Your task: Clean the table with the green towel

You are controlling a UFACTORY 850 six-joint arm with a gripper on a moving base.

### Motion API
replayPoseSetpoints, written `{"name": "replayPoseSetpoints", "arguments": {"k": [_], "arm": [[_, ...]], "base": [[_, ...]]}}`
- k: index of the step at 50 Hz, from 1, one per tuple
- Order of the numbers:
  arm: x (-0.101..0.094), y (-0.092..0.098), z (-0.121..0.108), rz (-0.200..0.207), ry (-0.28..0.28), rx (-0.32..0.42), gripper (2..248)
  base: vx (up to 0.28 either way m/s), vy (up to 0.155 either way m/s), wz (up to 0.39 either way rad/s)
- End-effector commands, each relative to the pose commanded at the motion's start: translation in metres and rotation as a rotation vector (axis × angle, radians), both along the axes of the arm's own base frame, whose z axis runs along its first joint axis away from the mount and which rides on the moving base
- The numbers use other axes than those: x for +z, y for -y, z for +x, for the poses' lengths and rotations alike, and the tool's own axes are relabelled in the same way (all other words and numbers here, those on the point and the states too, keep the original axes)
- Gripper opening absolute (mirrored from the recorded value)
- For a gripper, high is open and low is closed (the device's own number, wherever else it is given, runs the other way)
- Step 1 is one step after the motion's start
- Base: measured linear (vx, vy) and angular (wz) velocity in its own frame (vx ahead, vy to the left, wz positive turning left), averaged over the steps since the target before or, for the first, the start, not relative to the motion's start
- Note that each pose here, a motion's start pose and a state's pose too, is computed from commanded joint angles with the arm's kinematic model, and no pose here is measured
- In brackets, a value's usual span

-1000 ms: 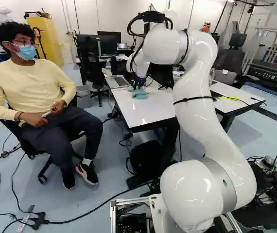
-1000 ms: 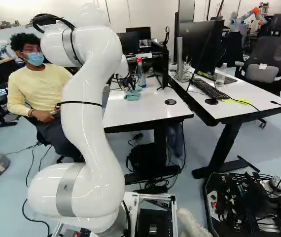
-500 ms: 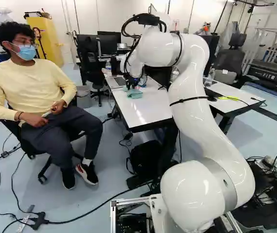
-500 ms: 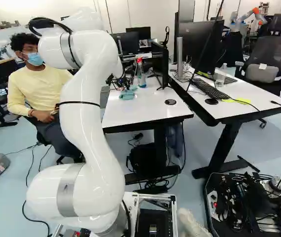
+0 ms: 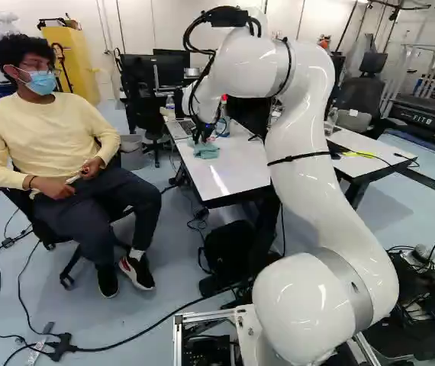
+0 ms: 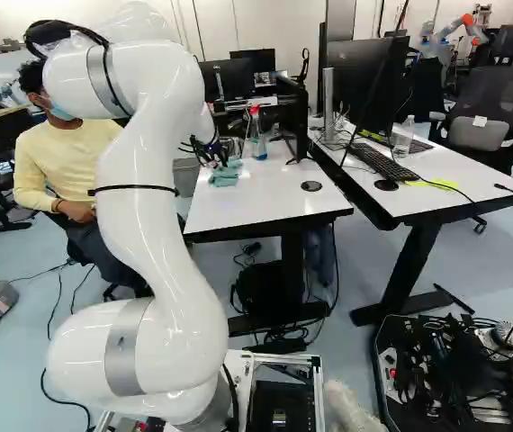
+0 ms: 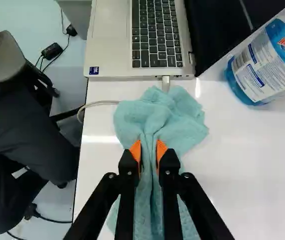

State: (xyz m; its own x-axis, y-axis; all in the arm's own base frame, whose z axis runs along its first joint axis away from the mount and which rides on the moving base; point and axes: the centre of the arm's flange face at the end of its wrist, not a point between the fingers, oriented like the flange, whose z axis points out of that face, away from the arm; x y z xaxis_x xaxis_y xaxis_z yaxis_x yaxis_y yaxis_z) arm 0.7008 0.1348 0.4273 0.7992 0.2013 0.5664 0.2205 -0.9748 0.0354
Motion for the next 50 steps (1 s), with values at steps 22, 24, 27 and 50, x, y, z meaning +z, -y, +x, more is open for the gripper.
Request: {"name": "replayPoseSetpoints", "arguments": {"k": [22,24,27,50], "arm": [[0.003,0.022,-0.03,-0.006,-0.032,-0.024,56],[0.004,0.026,-0.031,-0.006,-0.034,-0.028,56],[0.004,0.032,-0.032,-0.006,-0.036,-0.037,56],[0.004,0.073,-0.032,-0.006,-0.04,-0.098,56]], "base": [[0.0,0.0,0.0],[0.0,0.0,0.0],[0.0,0.0,0.0],[0.0,0.0,0.0]]}}
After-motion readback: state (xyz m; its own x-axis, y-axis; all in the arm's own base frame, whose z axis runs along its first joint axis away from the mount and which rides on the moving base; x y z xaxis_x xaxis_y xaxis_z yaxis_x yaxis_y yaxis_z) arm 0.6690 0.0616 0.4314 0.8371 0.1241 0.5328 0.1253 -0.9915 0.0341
